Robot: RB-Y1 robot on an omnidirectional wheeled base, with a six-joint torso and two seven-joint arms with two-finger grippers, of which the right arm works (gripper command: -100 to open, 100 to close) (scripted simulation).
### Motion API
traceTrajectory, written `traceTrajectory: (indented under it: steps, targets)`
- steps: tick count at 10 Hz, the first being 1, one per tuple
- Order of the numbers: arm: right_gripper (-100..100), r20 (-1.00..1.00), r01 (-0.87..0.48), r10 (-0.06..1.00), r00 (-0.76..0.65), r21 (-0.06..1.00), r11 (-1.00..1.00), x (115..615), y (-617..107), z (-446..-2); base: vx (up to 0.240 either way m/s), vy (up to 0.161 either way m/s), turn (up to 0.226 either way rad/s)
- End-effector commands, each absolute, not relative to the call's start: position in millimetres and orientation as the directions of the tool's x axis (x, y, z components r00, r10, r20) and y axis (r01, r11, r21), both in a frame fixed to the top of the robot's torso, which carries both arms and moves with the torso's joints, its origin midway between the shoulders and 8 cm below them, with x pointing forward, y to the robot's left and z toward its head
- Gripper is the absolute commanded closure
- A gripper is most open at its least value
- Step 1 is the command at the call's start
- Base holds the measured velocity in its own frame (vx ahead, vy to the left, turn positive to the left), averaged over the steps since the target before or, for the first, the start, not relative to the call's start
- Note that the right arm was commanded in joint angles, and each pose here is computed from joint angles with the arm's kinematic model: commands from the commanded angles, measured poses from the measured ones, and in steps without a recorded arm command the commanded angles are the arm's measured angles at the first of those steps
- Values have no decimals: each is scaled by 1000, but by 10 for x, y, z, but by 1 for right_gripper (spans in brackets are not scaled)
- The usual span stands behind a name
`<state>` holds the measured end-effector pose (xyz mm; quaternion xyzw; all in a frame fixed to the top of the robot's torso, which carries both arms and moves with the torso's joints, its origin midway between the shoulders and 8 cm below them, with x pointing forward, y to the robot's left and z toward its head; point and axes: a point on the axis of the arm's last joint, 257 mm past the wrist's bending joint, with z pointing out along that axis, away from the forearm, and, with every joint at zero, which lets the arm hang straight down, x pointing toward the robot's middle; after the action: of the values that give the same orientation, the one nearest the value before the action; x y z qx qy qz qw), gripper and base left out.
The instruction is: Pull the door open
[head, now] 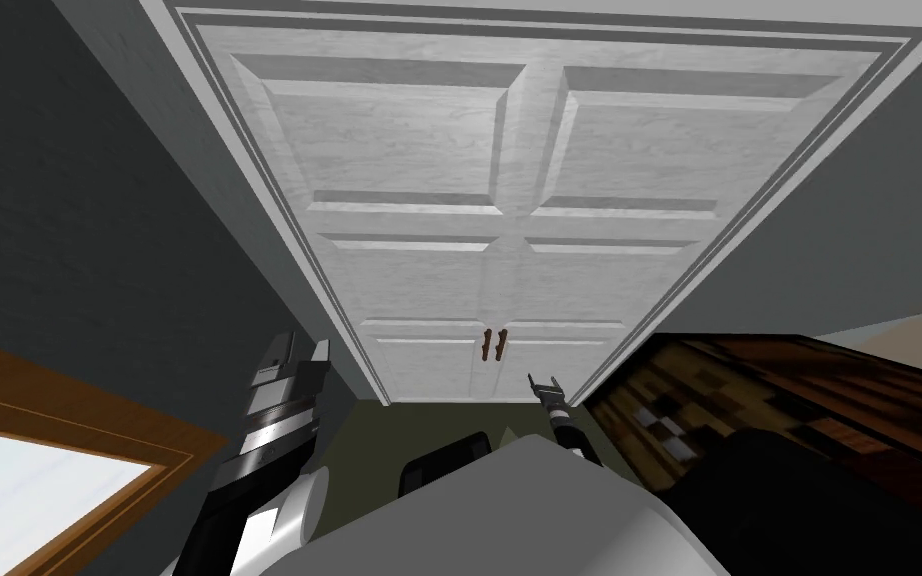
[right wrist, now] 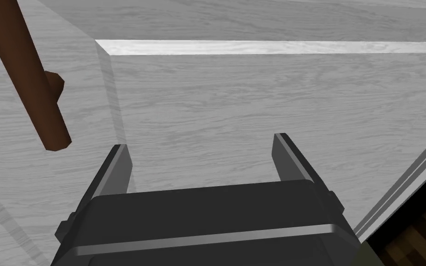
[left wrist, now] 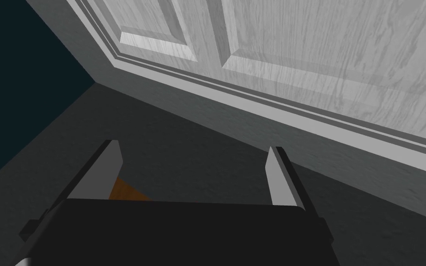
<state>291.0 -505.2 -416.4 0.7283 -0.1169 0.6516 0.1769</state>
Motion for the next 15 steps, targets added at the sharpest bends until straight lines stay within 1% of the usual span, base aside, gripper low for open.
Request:
traceTrajectory:
  steps: [1, 2, 4, 5, 6, 8, 9, 10, 15]
  targets:
    - [-100, 992, -394, 55, 113, 96, -914, 2968, -4978, -4135, 125, -31, 39]
    - [-100, 996, -372, 40, 80, 67, -926, 3159, -4808, -4076, 161, -6, 117]
    - [-100, 997, -365, 36, 71, 60, -929, 3210, -4759, -4058, 138, 12, 82]
    - [-100, 999, -345, 23, 44, 37, -938, 3361, -4614, -4000, 139, 39, 114]
    - [-100, 999, -338, 19, 35, 29, -941, 3411, -4565, -3979, 164, 29, 117]
    - [-100, 1000, -317, 6, 8, 8, -948, 3552, -4423, -3914, 112, 23, 22]
    - [-100, 999, -331, 13, 35, 23, -943, 3429, -4513, -3993, 51, 10, 33]
    - [100, 999, -331, 13, 35, 23, -943, 3429, -4513, -3993, -16, 1, -17]
    - [100, 999, -331, 13, 35, 23, -943, 3429, -4513, -3993, -6, 7, 7]
